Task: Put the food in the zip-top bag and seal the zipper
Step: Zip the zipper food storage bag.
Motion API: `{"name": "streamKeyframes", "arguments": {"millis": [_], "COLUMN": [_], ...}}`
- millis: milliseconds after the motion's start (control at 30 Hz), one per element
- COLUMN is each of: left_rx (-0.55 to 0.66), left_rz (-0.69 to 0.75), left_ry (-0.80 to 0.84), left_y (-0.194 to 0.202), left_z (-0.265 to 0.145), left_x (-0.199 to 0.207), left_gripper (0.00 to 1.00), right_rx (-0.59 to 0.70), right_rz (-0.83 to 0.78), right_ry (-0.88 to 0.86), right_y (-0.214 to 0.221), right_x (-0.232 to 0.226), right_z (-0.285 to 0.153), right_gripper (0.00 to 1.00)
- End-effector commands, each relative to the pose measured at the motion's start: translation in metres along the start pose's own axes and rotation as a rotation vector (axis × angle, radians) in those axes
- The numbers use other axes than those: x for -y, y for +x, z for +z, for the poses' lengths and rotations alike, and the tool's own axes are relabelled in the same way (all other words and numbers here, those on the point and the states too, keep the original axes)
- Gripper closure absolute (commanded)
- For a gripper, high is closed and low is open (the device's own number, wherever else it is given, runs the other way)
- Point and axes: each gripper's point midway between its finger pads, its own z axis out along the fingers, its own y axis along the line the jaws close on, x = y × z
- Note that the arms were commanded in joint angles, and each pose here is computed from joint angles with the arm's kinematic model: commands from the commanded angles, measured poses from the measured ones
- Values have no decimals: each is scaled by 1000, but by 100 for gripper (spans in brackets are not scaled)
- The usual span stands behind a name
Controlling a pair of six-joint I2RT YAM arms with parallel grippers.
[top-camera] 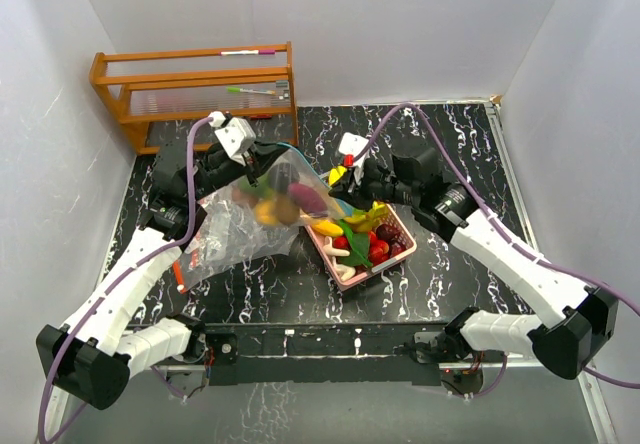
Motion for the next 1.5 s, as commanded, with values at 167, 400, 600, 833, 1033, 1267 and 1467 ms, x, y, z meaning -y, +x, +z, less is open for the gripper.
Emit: {"name": "streamKeyframes", "arguments": {"millis": [167,400,600,833,1033,1267,1467], "left_rx": [207,219,219,215,209,167,143], "left_rz": [115,110,113,121,118,102,103], "left_ry": [-265,-315,-325,-358,-315,-257,-172], "left_y": [-75,-74,-72,-71,-67,-49,-38], "left_z": [-17,-19,-20,-24,-19,-11,-8], "left_x": [-46,-54,-55,-59,-53,-46,-31], "left_gripper": [100,100,100,100,100,100,100], "right_rx": [-36,-55,-65,-103,-110,102,220], "right_rz": [65,93,95,109,128,78,47], "right_ry": [36,47,64,73,131,259,385], "right_y": [21,35,40,52,53,-24,-80], "right_x": [-5,-9,-7,-5,7,37,68], "right_z": [-14,-18,-20,-19,-18,-32,-48], "right_gripper": [92,92,92,92,69,2,2]}}
